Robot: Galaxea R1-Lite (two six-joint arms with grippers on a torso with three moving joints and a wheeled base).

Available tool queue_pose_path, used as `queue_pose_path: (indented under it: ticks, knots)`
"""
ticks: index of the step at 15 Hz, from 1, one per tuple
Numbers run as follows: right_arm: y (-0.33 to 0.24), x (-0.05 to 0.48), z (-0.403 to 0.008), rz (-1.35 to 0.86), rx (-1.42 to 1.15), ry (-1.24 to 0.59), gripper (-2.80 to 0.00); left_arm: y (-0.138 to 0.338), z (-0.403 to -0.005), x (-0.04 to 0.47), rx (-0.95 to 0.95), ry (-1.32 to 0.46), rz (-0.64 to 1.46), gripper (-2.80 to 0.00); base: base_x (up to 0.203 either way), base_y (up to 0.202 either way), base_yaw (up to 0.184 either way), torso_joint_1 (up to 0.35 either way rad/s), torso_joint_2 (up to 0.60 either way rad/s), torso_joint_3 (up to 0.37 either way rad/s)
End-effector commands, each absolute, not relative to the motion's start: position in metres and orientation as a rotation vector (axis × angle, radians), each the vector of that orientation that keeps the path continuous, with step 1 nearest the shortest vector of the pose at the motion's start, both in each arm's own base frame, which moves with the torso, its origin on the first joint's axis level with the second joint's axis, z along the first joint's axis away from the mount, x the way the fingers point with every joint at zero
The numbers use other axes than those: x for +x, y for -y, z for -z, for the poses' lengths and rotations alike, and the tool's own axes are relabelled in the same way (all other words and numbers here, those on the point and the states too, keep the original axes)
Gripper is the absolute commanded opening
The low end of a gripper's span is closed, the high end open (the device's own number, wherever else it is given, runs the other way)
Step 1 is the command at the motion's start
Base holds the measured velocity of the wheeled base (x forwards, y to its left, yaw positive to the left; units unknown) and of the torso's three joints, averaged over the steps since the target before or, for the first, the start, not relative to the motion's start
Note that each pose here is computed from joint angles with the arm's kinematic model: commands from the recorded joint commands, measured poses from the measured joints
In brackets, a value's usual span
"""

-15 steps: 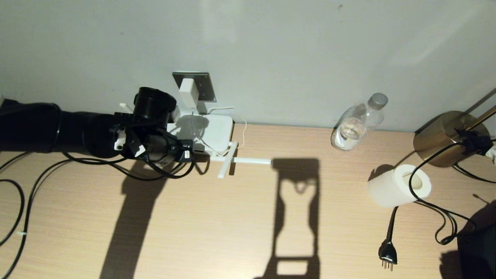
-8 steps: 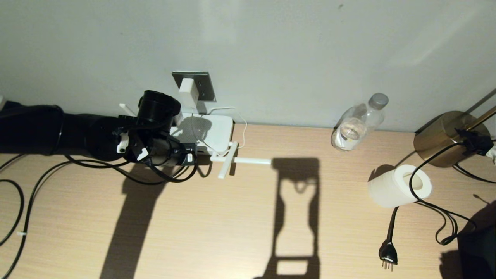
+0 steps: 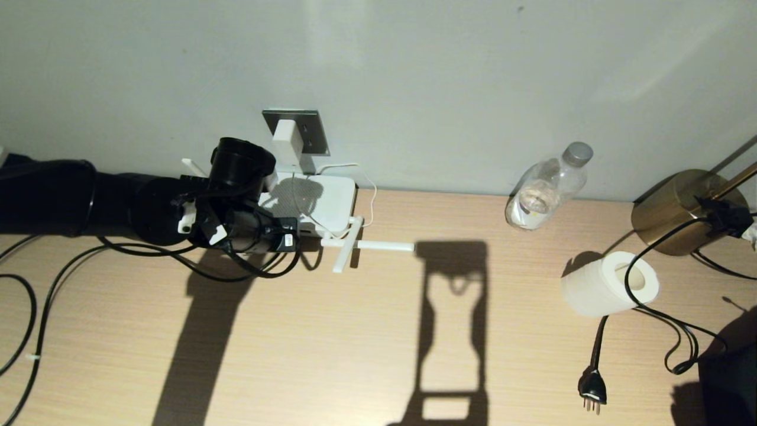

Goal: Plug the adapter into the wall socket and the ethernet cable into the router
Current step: Plug cable into router interface

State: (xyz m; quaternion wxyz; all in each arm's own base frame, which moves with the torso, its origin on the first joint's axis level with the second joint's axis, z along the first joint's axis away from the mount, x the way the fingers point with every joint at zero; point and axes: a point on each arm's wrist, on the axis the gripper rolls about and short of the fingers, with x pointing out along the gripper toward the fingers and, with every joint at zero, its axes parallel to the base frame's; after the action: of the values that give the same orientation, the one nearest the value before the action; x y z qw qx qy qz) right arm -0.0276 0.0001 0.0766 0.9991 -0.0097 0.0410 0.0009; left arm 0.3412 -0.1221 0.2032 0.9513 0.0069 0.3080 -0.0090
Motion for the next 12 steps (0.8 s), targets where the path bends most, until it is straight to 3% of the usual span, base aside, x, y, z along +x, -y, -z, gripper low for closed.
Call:
queue_pose_path:
  ticks: [1, 12]
  knots:
    - [-0.0001, -0.0276, -0.0765, -0.002, -0.020, -0.083, -2.80, 0.1213, -0.2028, 0.3411, 0.014, -0.628, 0.013, -2.80, 0.000, 0.000, 0.000, 0.000, 0.00, 0.000]
    - [-0.0001, -0.0276, -0.0765, -0.002, -0.020, -0.083, -2.80, 0.1200, -0.2017, 0.3457, 0.012, -0.623, 0.001, -2.80, 0.000, 0.000, 0.000, 0.000, 0.00, 0.000]
